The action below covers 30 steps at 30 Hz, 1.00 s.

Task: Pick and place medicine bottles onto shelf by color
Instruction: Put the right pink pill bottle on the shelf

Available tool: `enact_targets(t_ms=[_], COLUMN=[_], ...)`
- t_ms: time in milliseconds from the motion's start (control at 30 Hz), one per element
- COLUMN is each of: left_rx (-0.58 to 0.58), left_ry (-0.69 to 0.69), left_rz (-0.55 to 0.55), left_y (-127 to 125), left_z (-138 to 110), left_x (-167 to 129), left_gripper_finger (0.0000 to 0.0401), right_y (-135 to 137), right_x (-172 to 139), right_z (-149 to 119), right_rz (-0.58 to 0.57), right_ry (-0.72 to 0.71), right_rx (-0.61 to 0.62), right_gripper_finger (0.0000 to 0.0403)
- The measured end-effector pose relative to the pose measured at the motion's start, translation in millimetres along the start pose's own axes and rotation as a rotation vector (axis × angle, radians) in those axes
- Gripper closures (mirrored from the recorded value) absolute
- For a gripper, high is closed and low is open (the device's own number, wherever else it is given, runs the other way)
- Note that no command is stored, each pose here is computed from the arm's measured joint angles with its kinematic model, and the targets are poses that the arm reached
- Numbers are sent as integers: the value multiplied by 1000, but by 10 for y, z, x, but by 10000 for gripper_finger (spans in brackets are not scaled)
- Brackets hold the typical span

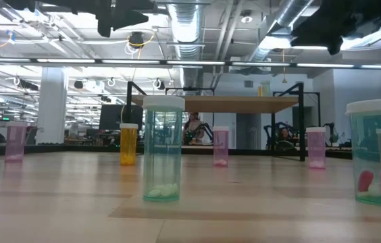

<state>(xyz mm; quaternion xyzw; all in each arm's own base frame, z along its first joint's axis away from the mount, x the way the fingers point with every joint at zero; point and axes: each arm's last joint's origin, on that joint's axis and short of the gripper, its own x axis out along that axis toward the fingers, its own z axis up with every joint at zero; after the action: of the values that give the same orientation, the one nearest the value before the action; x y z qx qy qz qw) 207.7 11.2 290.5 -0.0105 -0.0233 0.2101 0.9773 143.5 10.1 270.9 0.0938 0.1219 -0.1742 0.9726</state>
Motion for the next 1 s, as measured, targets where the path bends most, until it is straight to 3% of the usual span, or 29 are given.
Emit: enact_targets(t_ms=[267, 767, 1000], left_rx=[-4, -19, -26], left_ry=[11, 14, 24], left_rz=[-15, 1, 2], left_y=[-5, -1, -1], left_z=[-10, -14, -25], left_x=[0, 0, 1], left_gripper_finger=[186, 186, 186], right_y=[46, 142, 344], right_x=[96, -42, -16], right_z=[-78, -404, -593], right_rz=[-7, 25, 77], right_ry=[71, 347, 415], right_rx=[-24, -15, -135], right_gripper_finger=[231, 239, 241])
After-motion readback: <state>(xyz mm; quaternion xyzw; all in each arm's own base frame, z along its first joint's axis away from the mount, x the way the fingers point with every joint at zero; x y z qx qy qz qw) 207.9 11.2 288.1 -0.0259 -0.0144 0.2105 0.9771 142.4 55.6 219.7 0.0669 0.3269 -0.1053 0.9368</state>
